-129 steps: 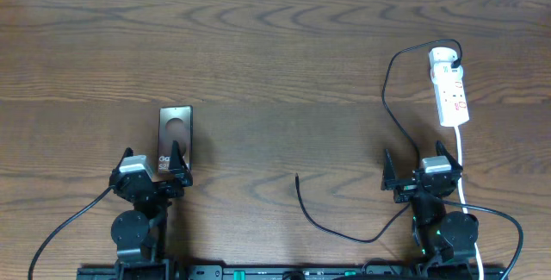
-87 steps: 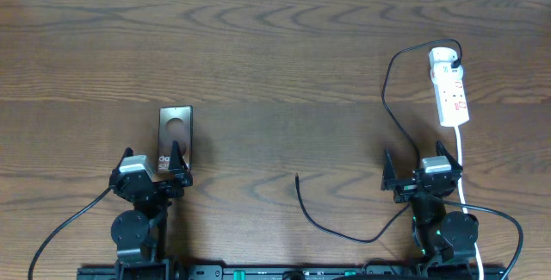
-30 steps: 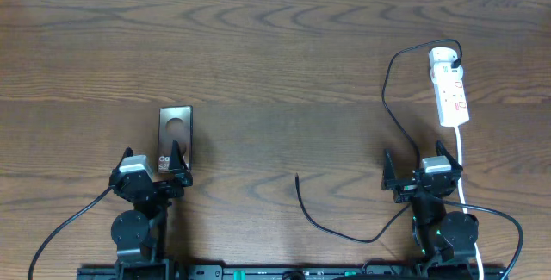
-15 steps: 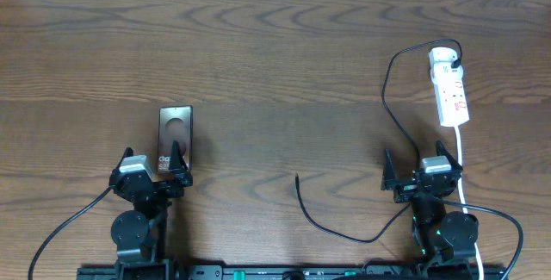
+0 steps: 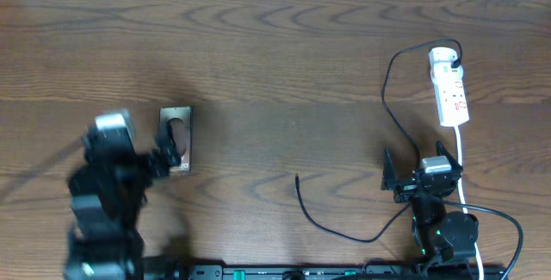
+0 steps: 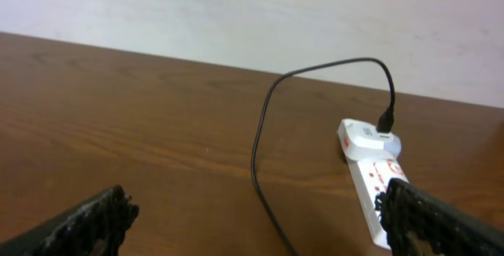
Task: Plug charger to phone and switch on socket
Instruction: 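Move the left gripper down over the Galaxy S25 Ultra phone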
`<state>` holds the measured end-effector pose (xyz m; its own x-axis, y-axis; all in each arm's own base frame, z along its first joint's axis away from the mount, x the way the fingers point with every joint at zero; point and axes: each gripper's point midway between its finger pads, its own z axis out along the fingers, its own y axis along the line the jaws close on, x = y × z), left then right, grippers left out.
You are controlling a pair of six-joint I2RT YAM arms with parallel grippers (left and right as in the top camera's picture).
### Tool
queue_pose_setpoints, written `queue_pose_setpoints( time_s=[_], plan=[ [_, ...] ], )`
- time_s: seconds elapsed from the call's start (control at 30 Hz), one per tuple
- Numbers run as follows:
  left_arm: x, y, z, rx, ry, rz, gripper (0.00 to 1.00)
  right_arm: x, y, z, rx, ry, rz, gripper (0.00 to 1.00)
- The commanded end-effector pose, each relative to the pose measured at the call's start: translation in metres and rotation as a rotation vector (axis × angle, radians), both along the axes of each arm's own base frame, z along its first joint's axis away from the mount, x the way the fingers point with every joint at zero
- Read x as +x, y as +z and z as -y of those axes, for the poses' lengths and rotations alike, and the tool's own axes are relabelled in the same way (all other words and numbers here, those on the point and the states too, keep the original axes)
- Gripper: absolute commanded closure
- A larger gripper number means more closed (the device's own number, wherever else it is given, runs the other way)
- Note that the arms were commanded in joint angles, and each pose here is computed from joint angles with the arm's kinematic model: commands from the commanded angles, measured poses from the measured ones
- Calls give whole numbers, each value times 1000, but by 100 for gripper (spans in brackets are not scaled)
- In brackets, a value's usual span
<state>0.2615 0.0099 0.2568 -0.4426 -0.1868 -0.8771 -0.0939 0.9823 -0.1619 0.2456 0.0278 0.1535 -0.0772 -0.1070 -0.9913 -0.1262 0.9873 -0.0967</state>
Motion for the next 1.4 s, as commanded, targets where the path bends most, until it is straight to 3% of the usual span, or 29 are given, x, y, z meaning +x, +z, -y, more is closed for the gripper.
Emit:
queue_pose_setpoints(
  time_s=[0.0, 0.23, 0.57, 0.77, 1.37],
  plan=[
    [32, 29, 2, -6, -27, -156, 8, 0, -1, -1, -12, 5, -4, 1],
    [87, -12, -2, -33, -27, -474, 8, 0, -2, -1, -12, 5, -4, 1],
    [98, -130, -3, -66, -27, -859, 8, 0, -2, -1, -12, 5, -4, 1],
    [98, -154, -6, -59, -19, -936, 8, 0, -2, -1, -12, 5, -4, 1],
    [83, -169, -18, 31, -7, -993, 8, 0, -2, -1, -12, 5, -4, 1]
  ],
)
